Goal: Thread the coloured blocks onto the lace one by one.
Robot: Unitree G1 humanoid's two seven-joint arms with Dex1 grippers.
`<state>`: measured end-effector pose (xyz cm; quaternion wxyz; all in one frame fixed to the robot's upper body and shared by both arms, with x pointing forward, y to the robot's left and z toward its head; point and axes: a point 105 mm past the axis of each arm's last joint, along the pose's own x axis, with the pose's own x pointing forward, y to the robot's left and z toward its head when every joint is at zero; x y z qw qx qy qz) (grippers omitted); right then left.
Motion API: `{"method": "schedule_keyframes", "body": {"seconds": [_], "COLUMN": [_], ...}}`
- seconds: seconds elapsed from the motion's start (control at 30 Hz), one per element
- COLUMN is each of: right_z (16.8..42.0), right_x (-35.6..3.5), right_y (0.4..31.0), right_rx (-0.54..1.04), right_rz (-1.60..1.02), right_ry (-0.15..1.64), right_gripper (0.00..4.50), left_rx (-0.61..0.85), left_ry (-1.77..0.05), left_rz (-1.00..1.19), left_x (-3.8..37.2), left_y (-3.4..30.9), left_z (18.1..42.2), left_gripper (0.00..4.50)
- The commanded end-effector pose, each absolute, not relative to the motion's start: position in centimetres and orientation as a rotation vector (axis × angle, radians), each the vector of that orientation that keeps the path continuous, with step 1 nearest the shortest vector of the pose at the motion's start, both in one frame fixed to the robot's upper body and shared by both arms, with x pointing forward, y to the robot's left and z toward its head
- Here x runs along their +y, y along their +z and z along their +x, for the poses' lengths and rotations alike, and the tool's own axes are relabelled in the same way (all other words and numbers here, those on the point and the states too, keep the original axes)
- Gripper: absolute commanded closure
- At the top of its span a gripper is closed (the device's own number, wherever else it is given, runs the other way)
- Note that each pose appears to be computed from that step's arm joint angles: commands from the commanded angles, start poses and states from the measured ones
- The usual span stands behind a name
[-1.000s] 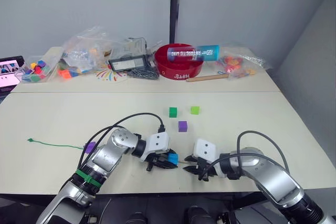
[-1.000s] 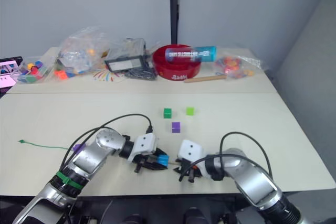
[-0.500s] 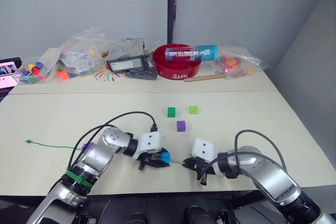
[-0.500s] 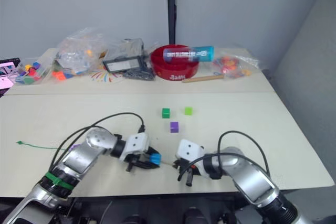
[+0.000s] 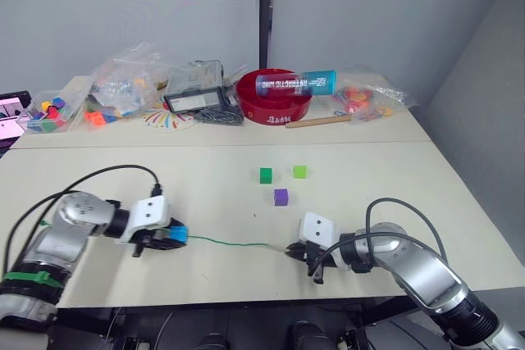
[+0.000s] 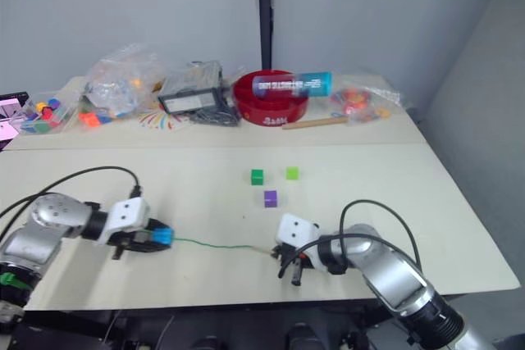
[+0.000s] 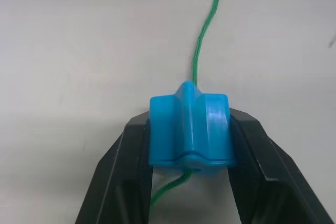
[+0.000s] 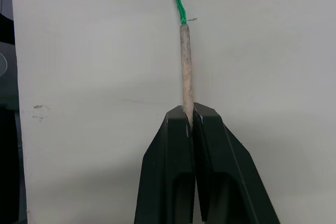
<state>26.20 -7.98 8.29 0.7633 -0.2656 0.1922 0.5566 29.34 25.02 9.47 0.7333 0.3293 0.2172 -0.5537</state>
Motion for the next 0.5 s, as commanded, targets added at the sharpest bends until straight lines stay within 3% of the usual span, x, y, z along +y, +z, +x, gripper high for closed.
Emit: {"method": "schedule_keyframes", "body": {"seconds": [0.03, 0.27, 0.3, 0.5], "right_z": [26.7, 26.8, 26.8, 26.7], "right_x": [-8.8, -8.7, -8.6, -8.2], "right_y": [7.9, 7.9, 7.9, 8.0], "right_rx": [0.441, 0.437, 0.436, 0.432], "right_rz": [-0.610, -0.604, -0.602, -0.598], "right_ry": [1.172, 1.174, 1.175, 1.185], "right_gripper": [4.50, 4.50, 4.50, 4.50], "left_rx": [0.632, 0.564, 0.554, 0.437], "left_ry": [-1.137, -1.127, -1.127, -1.160], "left_rz": [0.713, 0.690, 0.677, 0.663], "left_x": [29.3, 29.2, 29.0, 26.8], "left_y": [7.4, 7.8, 7.9, 11.3], "left_z": [27.9, 28.4, 28.4, 29.3], "left_gripper": [3.11, 3.11, 2.07, 0.08]}}
